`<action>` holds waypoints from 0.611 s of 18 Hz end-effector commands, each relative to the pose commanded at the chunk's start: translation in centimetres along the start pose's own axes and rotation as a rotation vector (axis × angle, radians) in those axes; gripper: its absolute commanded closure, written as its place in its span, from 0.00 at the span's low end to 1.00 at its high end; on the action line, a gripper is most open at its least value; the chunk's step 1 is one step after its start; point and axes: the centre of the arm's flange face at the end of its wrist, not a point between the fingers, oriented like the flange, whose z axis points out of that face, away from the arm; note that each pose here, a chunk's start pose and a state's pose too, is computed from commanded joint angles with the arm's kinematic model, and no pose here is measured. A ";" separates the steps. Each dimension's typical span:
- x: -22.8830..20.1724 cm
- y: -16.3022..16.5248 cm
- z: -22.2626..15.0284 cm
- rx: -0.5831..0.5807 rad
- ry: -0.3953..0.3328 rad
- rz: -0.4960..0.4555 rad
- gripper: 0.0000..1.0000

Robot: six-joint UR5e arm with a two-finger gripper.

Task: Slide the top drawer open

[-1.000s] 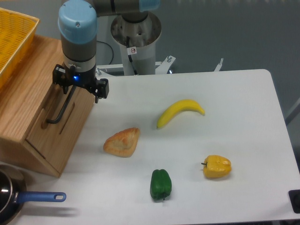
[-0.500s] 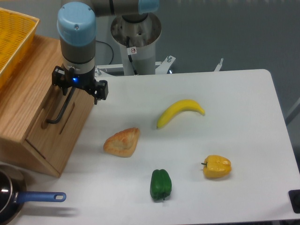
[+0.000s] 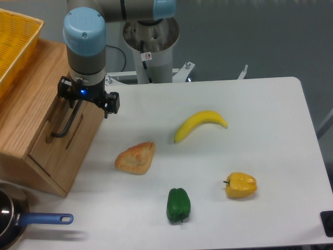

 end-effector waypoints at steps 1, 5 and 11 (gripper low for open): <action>0.0 0.0 0.0 0.000 0.000 0.000 0.00; -0.1 -0.1 0.3 -0.007 -0.001 -0.001 0.00; -0.6 -0.7 0.8 0.000 -0.014 0.007 0.00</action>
